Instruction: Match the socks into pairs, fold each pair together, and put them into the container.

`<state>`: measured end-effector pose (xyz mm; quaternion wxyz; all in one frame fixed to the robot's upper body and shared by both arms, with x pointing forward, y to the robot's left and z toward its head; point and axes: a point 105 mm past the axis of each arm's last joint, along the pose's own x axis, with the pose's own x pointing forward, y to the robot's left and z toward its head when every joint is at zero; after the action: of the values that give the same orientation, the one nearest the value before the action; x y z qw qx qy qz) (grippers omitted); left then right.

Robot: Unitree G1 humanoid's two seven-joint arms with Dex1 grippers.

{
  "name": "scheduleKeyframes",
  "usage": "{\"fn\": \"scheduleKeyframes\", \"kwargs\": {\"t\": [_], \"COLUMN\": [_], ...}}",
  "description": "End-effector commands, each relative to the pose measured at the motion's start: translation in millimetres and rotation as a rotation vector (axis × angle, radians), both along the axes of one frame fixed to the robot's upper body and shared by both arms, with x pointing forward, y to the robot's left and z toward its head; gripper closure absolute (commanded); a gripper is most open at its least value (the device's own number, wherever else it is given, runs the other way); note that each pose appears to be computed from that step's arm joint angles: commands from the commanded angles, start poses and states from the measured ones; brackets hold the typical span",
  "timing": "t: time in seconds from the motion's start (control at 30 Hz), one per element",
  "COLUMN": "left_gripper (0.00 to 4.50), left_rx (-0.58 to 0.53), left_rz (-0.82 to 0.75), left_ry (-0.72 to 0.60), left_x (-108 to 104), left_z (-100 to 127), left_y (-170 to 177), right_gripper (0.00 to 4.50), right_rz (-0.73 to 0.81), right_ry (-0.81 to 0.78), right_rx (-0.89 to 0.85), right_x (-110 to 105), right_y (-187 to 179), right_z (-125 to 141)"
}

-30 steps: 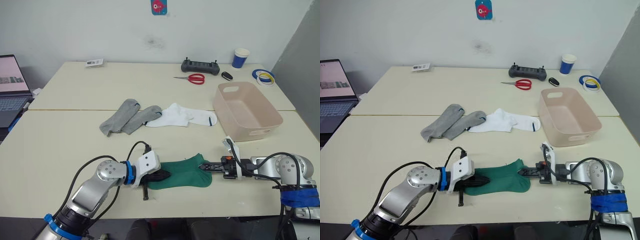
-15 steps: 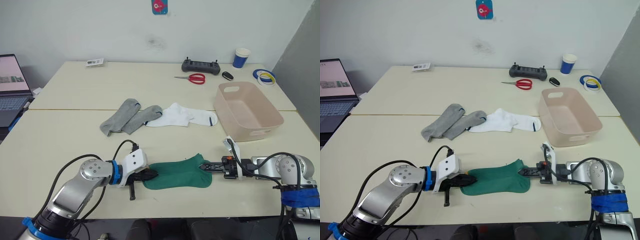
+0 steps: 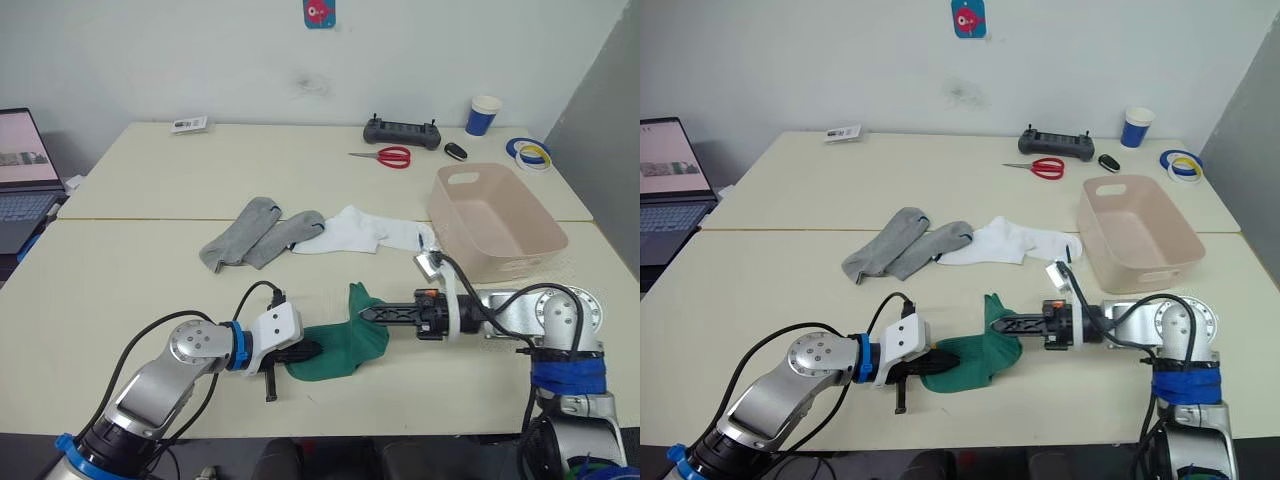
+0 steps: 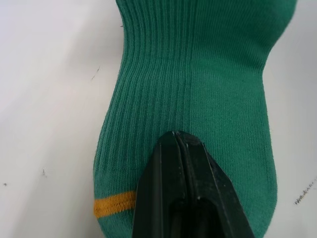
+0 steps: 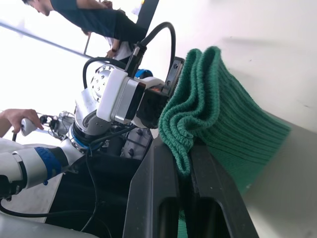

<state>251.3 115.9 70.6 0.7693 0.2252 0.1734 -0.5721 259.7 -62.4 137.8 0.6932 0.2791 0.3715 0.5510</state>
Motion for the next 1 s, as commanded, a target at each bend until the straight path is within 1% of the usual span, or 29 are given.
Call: {"fn": "scheduleKeyframes", "kwargs": {"t": [0.03,0.23,0.5,0.63,0.87,1.0], "left_gripper": [4.50,4.50,4.50,4.50,4.50,4.50], "left_rx": [0.038,0.042,0.044,0.044,0.048,0.050], "left_rz": [0.020,0.032,0.042,0.046,0.046,0.046], "left_ry": [0.034,0.033,0.036,0.035,0.037,0.037], "left_x": [-2,-2,-4,-4,-3,-3], "left_z": [-11,-11,-11,-12,-13,-13], "left_y": [5,7,8,8,9,9], "right_gripper": [4.48,4.48,4.48,3.39,1.02,1.02], "right_rz": [0.032,0.030,0.042,0.052,0.066,0.083], "right_ry": [0.002,0.027,0.027,0.026,0.025,0.029], "right_rx": [-0.009,-0.070,-0.058,-0.042,0.032,0.071], "right_x": [-3,0,1,0,1,-1], "right_y": [12,28,41,47,48,48], "right_z": [0,-14,-13,-12,0,5]}}
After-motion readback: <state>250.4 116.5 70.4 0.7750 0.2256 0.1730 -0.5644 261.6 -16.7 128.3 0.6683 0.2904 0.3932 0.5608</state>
